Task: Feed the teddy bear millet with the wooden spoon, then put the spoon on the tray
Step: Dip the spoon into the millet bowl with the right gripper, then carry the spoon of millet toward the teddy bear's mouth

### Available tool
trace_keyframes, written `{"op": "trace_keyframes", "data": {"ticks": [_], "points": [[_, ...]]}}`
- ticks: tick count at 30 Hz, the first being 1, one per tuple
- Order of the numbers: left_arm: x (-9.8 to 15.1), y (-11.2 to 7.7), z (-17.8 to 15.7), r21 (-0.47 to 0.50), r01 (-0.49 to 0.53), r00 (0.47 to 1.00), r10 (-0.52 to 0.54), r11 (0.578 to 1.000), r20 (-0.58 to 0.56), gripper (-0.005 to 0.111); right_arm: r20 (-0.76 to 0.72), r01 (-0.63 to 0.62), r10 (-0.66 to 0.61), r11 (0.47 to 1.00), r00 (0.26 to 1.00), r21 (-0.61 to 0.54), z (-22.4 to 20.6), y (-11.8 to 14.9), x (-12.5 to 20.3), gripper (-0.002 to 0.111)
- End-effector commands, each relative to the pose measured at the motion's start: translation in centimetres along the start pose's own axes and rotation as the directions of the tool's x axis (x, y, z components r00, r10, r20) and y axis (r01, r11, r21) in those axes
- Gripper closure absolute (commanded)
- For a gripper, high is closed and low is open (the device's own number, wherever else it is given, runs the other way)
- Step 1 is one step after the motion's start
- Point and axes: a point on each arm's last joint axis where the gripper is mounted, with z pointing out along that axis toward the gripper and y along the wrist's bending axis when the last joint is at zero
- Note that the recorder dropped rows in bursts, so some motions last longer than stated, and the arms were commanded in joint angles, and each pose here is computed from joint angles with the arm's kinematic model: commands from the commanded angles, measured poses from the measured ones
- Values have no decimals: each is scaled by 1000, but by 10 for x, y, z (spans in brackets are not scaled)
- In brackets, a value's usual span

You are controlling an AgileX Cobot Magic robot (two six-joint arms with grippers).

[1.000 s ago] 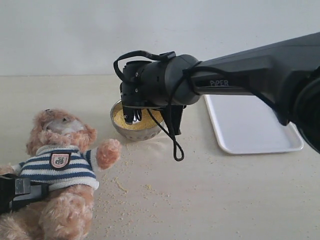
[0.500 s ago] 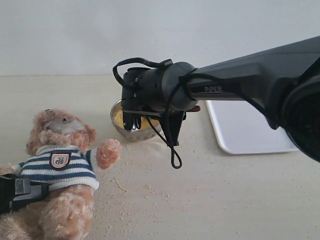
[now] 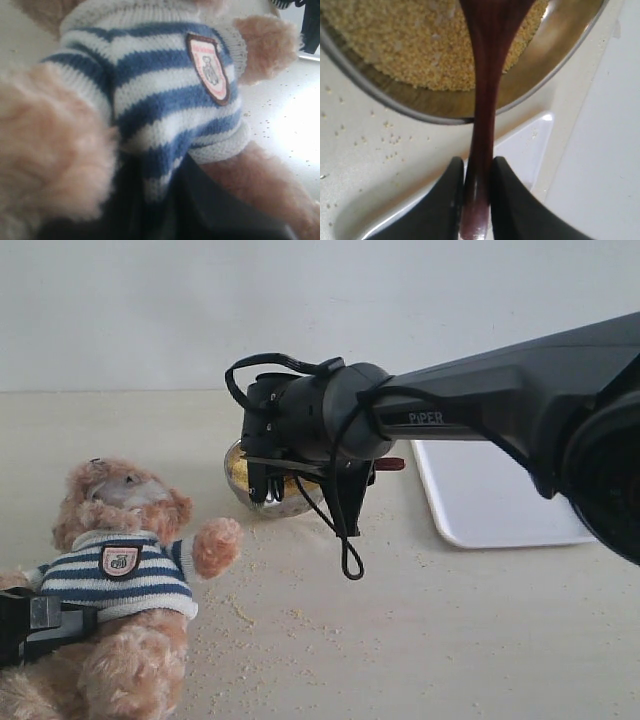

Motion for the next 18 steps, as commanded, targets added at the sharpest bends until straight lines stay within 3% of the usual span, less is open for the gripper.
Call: {"op": "trace_keyframes", "data": {"ticks": [1,9,15,18], "points": [[0,-1,-2,8,-1,1000,1,1000,12,102,0,-35,35,999,999,13,-8,-13,0,104],[0,-1,-2,8,-1,1000,1,1000,12,102,-138,-38,31,998,990,-51,-16,-16,11,104],[0,-1,-2,8,-1,1000,1,1000,12,102,-128,-73,63,994,990,-77,-21,-16,13,104],[0,-1,-2,8,-1,1000,1,1000,12,102,-97,-115,109,992,989,-56,-33,-29,15,104]]}}
